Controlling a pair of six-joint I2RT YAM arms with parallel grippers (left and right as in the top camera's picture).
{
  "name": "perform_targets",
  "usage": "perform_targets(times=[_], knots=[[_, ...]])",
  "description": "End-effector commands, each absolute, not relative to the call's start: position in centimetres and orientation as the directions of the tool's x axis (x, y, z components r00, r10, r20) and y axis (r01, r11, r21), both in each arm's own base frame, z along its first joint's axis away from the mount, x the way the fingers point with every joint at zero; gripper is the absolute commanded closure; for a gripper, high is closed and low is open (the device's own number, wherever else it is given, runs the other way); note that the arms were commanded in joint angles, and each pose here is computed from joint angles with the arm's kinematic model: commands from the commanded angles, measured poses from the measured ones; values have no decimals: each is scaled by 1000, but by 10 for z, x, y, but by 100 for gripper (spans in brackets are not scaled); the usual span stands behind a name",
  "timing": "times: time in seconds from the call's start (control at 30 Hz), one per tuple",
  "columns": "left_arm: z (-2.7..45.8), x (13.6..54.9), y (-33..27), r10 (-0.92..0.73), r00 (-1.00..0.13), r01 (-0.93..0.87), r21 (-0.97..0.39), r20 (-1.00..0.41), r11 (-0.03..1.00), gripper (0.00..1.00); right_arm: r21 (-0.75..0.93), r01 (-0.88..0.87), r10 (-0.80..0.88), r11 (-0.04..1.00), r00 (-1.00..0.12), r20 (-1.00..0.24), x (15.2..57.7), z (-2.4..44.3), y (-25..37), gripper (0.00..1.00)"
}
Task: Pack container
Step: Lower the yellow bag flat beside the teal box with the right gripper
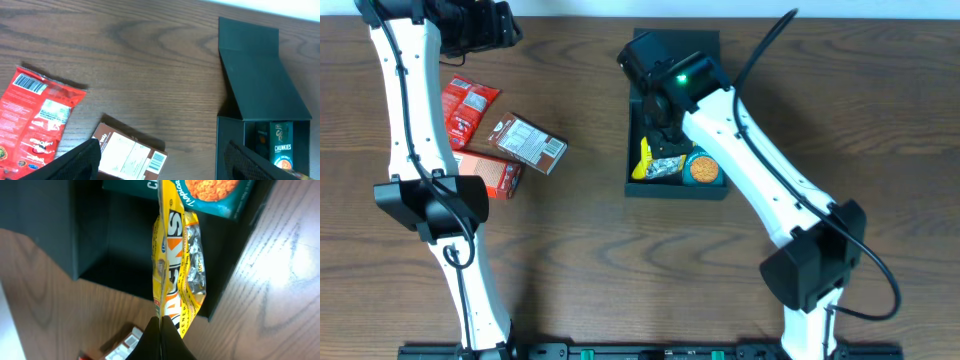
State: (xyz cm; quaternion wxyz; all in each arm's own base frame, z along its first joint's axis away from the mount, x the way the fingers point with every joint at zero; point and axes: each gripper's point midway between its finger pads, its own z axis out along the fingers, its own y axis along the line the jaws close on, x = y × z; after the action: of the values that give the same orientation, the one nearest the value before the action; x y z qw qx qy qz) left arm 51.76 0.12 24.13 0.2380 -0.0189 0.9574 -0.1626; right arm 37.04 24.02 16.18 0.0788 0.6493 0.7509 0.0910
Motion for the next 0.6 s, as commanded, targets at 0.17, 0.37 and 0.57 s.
perform_targets(times=[0.17,0.37,0.57], knots=[[251,511,0,-99,-881,57,-312,-462,948,20,235,950,978,208,-203,-44,388,122,253,98],[251,511,0,-99,-883,57,-313,-459,948,20,365,826,903,430,-389,-184,432,128,255,25],[251,511,1,-100,-883,55,-312,-460,948,20,398,470,605,788,-709,-361,465,173,257,1]])
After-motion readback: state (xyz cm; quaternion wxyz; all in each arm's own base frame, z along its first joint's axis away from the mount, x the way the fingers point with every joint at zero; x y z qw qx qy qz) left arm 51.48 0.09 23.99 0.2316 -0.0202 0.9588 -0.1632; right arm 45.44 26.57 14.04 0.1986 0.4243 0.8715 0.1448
